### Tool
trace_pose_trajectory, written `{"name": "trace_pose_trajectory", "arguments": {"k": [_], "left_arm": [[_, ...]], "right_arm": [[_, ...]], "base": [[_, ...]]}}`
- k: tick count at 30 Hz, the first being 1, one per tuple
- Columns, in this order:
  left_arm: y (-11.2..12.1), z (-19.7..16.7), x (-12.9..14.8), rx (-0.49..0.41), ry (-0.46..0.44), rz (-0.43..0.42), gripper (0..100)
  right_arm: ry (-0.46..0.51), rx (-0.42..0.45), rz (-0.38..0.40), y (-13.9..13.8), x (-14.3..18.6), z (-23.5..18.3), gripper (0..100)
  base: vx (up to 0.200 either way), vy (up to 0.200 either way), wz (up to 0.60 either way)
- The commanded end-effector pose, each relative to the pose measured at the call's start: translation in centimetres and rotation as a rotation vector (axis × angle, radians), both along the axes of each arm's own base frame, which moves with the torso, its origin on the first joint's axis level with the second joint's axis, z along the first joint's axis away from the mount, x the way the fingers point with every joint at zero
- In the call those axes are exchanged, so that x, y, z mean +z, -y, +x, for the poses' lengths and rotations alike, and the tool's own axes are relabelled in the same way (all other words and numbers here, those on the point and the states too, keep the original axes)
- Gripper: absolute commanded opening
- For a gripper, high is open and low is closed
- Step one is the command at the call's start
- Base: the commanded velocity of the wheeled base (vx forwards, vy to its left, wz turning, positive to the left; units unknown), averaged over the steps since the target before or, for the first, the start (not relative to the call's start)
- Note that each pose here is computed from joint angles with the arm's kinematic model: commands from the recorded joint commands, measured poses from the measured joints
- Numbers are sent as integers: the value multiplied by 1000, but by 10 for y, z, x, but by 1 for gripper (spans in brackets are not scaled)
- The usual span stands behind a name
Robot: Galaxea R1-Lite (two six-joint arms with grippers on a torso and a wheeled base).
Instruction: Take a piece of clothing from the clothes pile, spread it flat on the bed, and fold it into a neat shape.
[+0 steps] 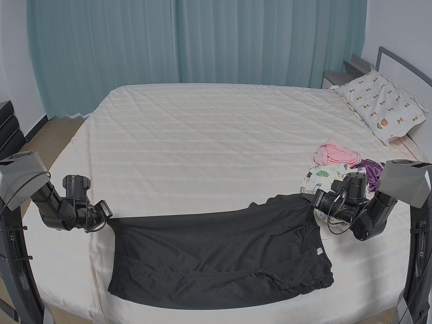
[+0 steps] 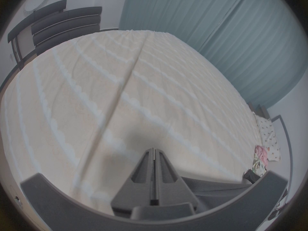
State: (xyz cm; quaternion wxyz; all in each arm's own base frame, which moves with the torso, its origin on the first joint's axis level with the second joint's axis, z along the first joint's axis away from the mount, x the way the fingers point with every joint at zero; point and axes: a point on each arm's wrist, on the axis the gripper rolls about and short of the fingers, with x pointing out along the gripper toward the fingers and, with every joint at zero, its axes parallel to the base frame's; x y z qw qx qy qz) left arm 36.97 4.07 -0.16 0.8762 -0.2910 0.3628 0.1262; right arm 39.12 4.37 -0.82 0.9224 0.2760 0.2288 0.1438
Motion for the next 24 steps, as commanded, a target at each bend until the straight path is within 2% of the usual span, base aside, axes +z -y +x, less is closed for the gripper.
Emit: {"name": "trace_pose_trajectory", "arguments": {"k": [1, 6, 13, 18, 24], "left_arm": [[2, -16, -6, -18, -52, 6, 0], [5, -30, -13, -65, -98, -12, 0], [8, -58, -28, -156, -201, 30, 0], [10, -69, -32, -208, -239, 64, 0], [10, -74, -36, -252, -264, 104, 0]], "right_arm": [[-47, 34, -9, 1, -1, -24, 0], [-105, 43, -34, 5, -16, -44, 0], [-192, 116, -97, 13, -33, -80, 0], [-217, 152, -151, 12, -39, -91, 0], [-233, 165, -166, 11, -42, -95, 0]], "base": [[0, 0, 0], [0, 0, 0], [0, 0, 0], [0, 0, 0], [0, 0, 0]]}}
